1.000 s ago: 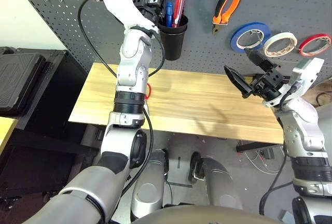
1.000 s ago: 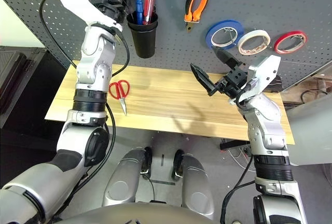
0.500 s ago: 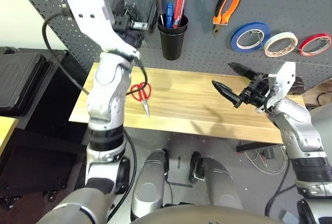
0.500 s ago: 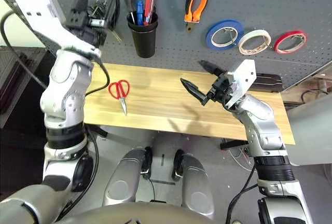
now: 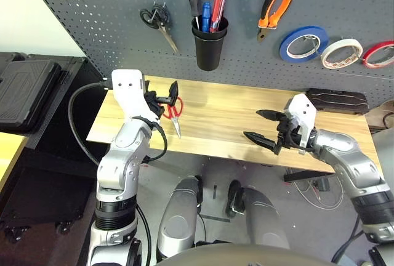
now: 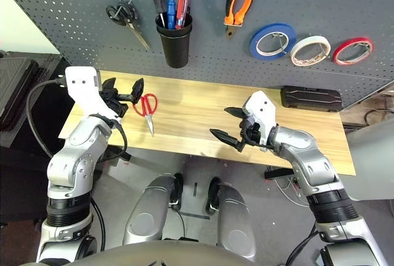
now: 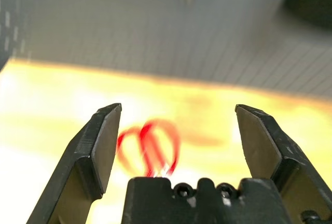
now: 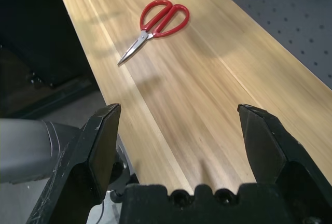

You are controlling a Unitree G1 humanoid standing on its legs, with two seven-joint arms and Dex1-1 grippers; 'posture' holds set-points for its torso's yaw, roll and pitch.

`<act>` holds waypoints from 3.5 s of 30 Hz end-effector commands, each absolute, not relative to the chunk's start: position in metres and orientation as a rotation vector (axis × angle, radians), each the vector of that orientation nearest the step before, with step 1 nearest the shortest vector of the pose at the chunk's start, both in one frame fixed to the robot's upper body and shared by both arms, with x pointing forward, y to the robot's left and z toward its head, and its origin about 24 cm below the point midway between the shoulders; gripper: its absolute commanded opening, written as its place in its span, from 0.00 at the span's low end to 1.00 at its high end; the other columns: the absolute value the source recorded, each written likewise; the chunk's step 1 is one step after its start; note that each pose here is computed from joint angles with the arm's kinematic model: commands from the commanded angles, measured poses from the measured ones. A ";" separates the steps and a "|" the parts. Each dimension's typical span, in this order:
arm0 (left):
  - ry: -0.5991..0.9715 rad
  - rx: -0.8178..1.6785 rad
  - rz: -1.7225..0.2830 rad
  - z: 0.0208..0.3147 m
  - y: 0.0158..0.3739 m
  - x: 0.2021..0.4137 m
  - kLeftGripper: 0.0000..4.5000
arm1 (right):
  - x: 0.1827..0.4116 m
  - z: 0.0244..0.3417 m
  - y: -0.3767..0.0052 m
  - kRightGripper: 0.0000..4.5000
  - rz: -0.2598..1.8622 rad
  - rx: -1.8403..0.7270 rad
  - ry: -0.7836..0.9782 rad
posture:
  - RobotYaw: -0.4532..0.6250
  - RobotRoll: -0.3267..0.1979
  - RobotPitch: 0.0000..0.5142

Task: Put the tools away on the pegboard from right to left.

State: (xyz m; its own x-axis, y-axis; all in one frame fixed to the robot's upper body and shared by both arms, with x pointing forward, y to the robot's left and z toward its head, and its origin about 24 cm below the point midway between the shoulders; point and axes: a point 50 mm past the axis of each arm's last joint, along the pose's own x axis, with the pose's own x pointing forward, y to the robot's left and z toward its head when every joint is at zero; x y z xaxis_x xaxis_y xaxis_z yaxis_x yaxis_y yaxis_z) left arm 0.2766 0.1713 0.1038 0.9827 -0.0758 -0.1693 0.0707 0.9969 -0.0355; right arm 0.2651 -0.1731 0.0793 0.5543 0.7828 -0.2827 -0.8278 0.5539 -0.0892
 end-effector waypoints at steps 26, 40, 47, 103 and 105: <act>0.437 0.060 0.233 0.028 0.212 0.325 1.00 | 0.251 0.062 -0.138 1.00 0.979 -0.251 0.333 | 0.54 0.62 0.66; 0.461 0.077 0.232 0.016 0.209 0.340 1.00 | 0.245 0.065 -0.137 1.00 0.980 -0.269 0.345 | 0.51 0.62 0.66; 0.520 0.070 0.245 0.006 0.207 0.340 0.69 | 0.245 0.066 -0.136 1.00 0.994 -0.282 0.343 | 0.51 0.62 0.66; -0.502 -0.435 -0.030 0.197 0.182 0.295 0.00 | 0.279 0.111 -0.155 1.00 0.972 -0.101 -0.363 | 0.70 0.62 0.33; -0.500 -0.434 -0.034 0.198 0.182 0.298 0.00 | 0.278 0.112 -0.155 1.00 0.970 -0.097 -0.375 | 0.70 0.62 0.33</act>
State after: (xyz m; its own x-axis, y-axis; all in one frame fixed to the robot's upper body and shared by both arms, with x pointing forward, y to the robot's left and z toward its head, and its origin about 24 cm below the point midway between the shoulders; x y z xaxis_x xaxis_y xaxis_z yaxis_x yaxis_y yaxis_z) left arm 0.2985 0.1842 0.1943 0.8842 0.0938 0.4575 0.1119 0.9085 -0.4025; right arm 0.2830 -0.1531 0.1113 0.5107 0.8238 0.2460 -0.7913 0.5623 -0.2402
